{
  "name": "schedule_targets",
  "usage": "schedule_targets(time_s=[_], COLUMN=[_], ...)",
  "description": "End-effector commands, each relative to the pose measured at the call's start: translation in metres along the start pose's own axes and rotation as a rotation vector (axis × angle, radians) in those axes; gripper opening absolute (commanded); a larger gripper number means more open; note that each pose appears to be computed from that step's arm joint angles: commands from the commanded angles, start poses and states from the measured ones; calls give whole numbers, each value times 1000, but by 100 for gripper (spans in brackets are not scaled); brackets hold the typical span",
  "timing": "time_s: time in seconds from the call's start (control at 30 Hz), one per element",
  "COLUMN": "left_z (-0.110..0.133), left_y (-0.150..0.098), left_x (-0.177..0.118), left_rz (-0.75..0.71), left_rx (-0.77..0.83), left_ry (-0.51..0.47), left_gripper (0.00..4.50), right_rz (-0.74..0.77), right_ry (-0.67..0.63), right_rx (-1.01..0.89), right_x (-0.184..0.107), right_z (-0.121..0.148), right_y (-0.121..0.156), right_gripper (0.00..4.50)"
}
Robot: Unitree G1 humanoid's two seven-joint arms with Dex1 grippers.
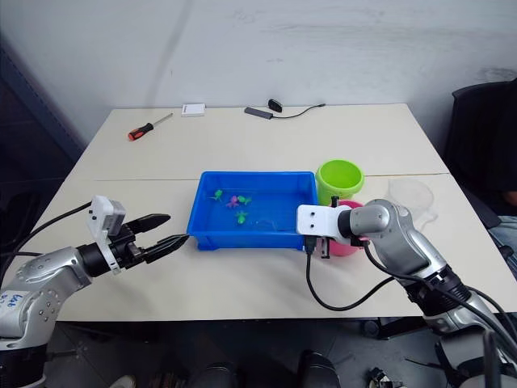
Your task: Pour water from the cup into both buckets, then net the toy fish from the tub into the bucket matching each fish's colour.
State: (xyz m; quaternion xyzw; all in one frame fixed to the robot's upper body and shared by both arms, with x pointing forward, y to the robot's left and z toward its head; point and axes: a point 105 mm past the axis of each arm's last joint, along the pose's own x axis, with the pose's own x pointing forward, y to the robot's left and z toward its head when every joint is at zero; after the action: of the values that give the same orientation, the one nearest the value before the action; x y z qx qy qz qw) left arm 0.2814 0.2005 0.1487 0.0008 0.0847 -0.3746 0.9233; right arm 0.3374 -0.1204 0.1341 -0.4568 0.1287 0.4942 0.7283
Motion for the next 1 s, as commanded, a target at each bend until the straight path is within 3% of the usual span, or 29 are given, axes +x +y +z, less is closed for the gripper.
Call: schedule_targets(time_s=[0.03,0.3,0.6,1.0], left_z=[12,12,13,22], left_y=[0,0,2,4], left_x=[-6,-5,-6,2], left_rz=[14,16,20,-37], left_rx=[41,45,52,89], left_ry=[-33,-37,-38,-49], left_gripper=[448,448,448,448], right_rz=[2,-3,-24,-127], right_ry=[-43,-70,-54,-123], right_rx=[94,393,607,717], right_x=[-8,-8,-5,-17], right_z=[14,23,21,20], right_y=[-7,-16,-20,-34], right_gripper=[0,0,0,0])
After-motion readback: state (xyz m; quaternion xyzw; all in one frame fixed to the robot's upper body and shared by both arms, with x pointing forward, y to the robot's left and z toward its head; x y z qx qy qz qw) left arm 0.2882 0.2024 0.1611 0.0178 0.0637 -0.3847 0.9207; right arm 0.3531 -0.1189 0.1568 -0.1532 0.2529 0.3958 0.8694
